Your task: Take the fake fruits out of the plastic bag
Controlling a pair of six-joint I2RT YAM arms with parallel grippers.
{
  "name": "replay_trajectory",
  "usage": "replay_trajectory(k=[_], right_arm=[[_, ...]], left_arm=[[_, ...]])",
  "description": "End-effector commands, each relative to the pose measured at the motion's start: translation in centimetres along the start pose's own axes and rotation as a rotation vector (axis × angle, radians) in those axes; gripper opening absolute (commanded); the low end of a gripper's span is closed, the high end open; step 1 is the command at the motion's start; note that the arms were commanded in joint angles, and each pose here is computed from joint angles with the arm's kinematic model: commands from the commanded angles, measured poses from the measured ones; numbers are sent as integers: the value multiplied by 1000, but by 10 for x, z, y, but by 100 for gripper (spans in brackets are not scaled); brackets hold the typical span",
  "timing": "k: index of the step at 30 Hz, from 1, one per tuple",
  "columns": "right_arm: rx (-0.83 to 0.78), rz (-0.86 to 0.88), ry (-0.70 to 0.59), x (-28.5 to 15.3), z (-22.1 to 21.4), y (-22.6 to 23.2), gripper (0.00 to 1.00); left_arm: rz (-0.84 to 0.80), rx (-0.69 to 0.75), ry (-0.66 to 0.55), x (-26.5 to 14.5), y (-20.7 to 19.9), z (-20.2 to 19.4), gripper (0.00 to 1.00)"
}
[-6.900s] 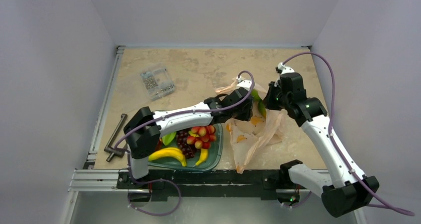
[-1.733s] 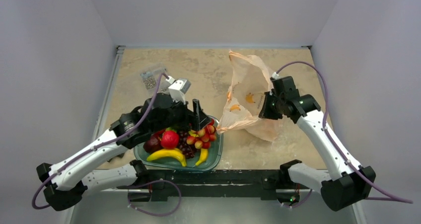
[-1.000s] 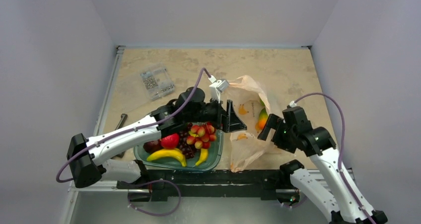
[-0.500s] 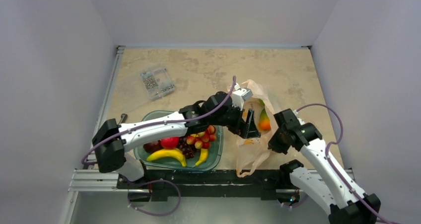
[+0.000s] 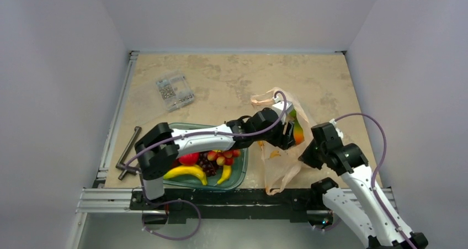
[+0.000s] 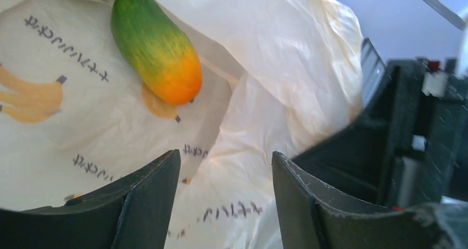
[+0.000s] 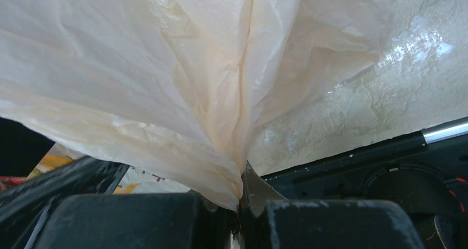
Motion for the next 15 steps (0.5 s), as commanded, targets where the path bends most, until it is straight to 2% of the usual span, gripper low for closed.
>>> replay_trajectory(k=[1,5,12,15], right_arm=[[-16,0,-48,-11,10,5,0],[-37,-5,-47,-11,11,4,0],[-41,22,-55,-16,10,3,0],[-39,38,-60,-21,10,4,0]], left_arm=[[-20,26,-135,21,-18,27,60],[-10,24,-146,40,-16,29,57],[102,6,-170,67,11,31,69],[112,4,-173,78,18,31,71]])
Point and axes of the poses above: each gripper's point midway between its finger pads, its own x axis out along the fingers, its own y axis along the line the jaws close on, z = x × y, the point moved 10 cm from there along -x, back along the fingers, and after that the axes turned 11 degrees about -x, right-handed, at the moved point
